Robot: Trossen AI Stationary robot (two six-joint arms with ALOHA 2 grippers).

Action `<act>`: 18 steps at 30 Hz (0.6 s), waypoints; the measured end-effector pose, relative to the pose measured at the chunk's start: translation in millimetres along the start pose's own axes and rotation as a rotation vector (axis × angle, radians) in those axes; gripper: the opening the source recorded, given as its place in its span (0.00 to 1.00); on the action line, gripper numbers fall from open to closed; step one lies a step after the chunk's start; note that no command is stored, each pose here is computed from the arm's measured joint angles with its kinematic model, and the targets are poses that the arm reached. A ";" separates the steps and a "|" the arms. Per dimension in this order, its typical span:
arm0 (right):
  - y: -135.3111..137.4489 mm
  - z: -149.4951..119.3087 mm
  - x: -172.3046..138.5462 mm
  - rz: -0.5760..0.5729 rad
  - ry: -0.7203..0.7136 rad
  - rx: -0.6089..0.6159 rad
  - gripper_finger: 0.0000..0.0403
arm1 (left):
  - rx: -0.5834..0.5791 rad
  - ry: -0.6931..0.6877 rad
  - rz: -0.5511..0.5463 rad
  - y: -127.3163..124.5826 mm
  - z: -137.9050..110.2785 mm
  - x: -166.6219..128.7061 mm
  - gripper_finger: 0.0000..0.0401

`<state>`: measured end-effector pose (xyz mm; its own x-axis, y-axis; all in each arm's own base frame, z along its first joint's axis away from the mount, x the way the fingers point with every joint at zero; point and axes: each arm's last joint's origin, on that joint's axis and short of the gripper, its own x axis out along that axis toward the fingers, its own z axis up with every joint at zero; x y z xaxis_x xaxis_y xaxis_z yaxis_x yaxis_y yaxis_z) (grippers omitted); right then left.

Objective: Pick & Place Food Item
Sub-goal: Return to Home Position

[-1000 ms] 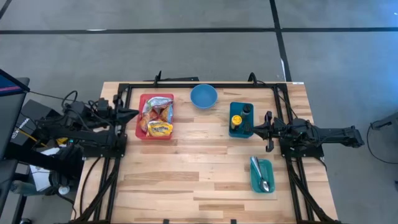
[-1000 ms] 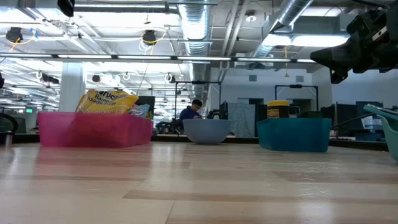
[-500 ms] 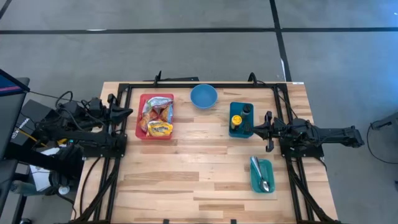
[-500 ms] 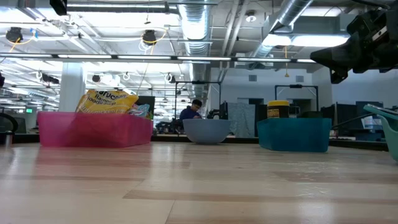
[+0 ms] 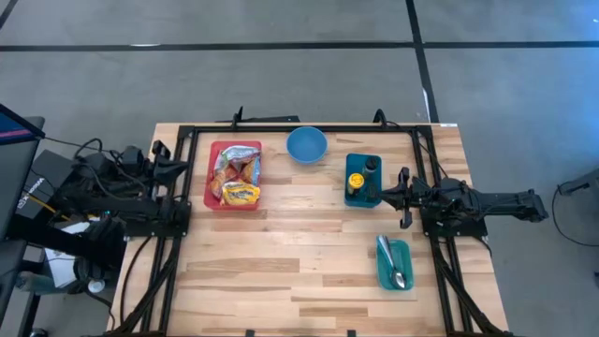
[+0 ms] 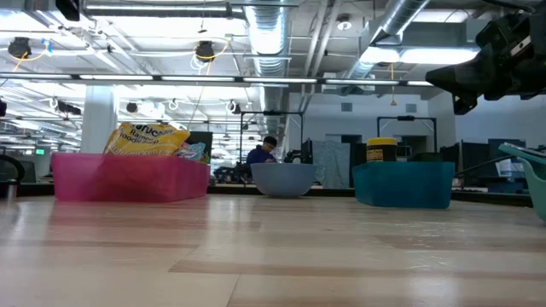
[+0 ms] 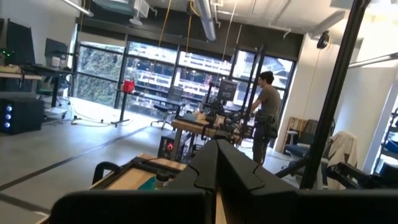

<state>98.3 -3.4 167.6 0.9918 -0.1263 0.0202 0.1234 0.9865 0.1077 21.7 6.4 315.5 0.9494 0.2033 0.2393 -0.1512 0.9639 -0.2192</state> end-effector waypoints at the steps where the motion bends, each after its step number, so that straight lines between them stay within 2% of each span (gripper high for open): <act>1: 0.0 0.0 0.0 0.000 0.000 0.000 0.00 | -0.002 -0.007 -0.001 0.5 0.4 -1.8 0.00; 13: 0.0 0.0 0.0 0.000 0.000 0.000 0.00 | -0.001 -0.007 -0.001 0.6 0.3 -2.0 0.00; 18: 0.0 0.0 0.0 0.000 0.000 0.000 0.00 | 0.015 -0.077 -0.027 -1.3 -10.6 8.0 0.00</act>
<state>98.3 -3.3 167.6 0.9918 -0.1260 0.0206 0.1231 0.9865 0.1080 32.4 5.0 307.7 0.9293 0.1893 0.3171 -0.1305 0.9716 -0.1976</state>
